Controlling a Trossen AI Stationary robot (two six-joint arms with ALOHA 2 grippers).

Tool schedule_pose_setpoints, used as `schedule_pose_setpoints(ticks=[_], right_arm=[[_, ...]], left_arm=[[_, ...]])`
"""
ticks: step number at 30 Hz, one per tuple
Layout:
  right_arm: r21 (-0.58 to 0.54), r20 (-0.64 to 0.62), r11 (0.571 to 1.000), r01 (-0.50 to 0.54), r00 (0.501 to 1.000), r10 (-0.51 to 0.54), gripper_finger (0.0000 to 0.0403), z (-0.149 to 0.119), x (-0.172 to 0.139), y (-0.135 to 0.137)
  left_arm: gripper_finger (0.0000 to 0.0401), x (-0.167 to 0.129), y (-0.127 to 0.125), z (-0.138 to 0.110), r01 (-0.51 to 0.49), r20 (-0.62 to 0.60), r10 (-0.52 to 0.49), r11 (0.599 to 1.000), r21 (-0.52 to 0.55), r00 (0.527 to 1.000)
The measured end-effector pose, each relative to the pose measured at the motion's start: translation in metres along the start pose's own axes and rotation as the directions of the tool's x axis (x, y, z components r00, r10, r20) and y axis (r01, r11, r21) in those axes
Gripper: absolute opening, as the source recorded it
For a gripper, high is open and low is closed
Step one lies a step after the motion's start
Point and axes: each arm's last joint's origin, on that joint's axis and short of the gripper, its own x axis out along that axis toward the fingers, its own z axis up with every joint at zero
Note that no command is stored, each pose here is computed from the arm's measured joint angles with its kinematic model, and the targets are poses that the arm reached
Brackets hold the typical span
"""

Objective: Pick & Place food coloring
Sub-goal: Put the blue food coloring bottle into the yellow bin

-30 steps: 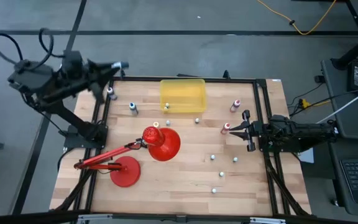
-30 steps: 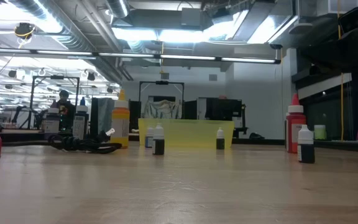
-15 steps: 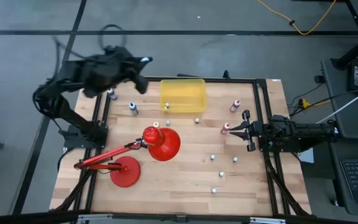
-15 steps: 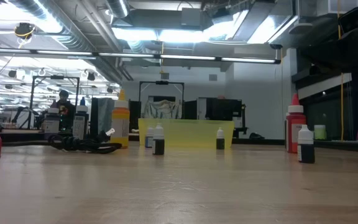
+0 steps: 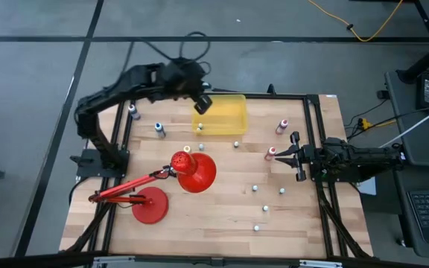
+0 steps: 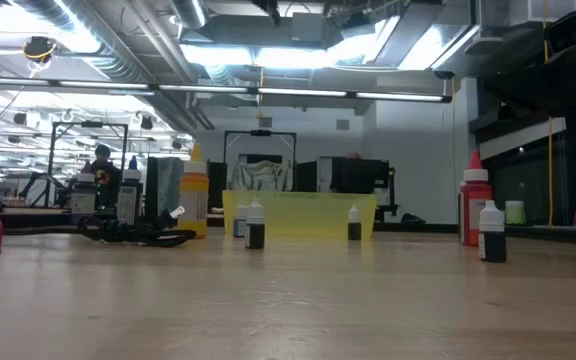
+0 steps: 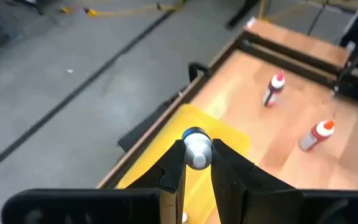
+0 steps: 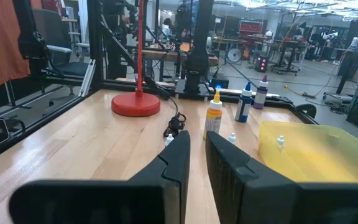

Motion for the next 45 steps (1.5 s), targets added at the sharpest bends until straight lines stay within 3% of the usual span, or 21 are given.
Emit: schedule_pose_setpoints(ticks=[14,23,33,45], right_arm=[[0.000,0.001,1.000,0.000,1.000,0.000,0.0056,0.000,0.000,0.000],[0.000,0.000,1.000,0.000,1.000,0.000,0.0056,0.000,0.000,0.000],[0.000,0.001,1.000,0.000,1.000,0.000,0.0056,0.000,0.000,0.000],[0.000,0.001,1.000,0.000,1.000,0.000,0.0056,0.000,0.000,0.000]], left_arm=[[0.0051,0.090,-0.008,-0.008,0.111,-0.196,-0.089,0.988,0.107,0.977],[0.0051,0.134,-0.001,-0.020,0.058,-0.306,-0.038,0.997,0.055,0.951],[0.0051,0.185,0.013,-0.051,-0.038,-0.534,0.049,0.999,0.032,0.844],[0.0051,0.221,0.015,-0.073,-0.115,-0.595,0.070,0.993,-0.038,0.800]])
